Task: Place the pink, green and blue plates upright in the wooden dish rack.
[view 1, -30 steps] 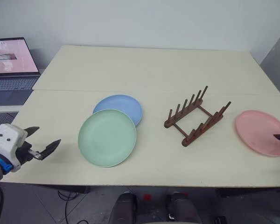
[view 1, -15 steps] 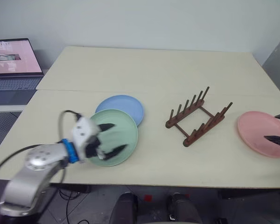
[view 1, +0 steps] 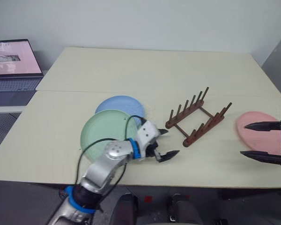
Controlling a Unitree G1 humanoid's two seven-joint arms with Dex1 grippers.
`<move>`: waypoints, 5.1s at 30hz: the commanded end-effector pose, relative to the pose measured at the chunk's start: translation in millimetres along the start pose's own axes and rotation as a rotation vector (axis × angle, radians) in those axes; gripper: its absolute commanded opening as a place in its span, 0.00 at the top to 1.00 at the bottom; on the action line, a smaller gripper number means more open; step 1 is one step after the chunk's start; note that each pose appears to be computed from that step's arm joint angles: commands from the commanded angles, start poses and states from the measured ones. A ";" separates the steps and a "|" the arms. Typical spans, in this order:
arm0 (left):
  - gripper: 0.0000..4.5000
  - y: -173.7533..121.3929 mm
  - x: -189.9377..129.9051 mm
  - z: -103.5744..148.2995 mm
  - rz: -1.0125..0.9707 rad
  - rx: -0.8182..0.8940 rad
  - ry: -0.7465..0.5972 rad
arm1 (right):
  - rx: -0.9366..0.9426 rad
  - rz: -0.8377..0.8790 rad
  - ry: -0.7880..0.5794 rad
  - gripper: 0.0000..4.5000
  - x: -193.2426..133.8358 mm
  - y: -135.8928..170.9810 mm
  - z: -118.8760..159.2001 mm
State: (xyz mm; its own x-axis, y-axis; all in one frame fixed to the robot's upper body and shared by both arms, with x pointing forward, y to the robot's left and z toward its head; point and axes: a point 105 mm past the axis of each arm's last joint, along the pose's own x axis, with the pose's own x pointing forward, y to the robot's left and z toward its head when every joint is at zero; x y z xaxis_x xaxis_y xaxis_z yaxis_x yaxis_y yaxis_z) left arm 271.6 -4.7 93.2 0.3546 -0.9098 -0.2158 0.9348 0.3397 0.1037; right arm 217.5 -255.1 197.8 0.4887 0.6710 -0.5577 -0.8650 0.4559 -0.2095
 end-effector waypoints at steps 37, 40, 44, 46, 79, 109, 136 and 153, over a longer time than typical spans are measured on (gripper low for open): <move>0.77 23.2 28.4 17.8 0.042 0.159 -0.089 | 0.014 0.009 0.015 0.00 1.0 18.0 -3.9; 0.77 20.7 26.4 20.0 -0.063 0.197 -0.077 | 0.030 0.008 0.030 0.00 -1.6 22.7 -7.5; 0.77 13.9 29.2 20.6 -0.182 0.221 -0.065 | 0.039 -0.002 0.037 0.00 -2.2 26.5 -10.2; 0.77 13.6 31.2 20.5 -0.205 0.220 -0.063 | 0.041 -0.004 0.038 0.00 -1.9 27.8 -10.5; 0.14 44.9 -5.9 38.1 -0.282 0.322 -0.061 | 0.046 -0.046 0.043 0.00 2.8 28.4 -13.0; 1.00 -9.7 33.2 8.8 -0.356 0.517 0.128 | -0.109 -0.101 0.355 0.99 41.3 -7.8 -74.6; 1.00 54.9 54.7 15.5 -0.060 0.634 0.159 | -0.211 -0.267 0.272 0.99 86.4 -62.5 -60.4; 0.81 35.0 -39.5 72.6 -0.205 0.428 -0.043 | -0.135 -0.218 0.151 0.86 40.7 -35.8 -15.7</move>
State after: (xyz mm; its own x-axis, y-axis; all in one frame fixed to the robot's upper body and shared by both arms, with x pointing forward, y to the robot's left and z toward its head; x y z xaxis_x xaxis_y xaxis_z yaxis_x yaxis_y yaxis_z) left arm 300.5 20.3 148.8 0.2008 -0.9327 -0.2996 0.8958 0.0510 0.4416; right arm 271.8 -256.0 148.5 0.6351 0.4474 -0.6296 -0.7615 0.4990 -0.4136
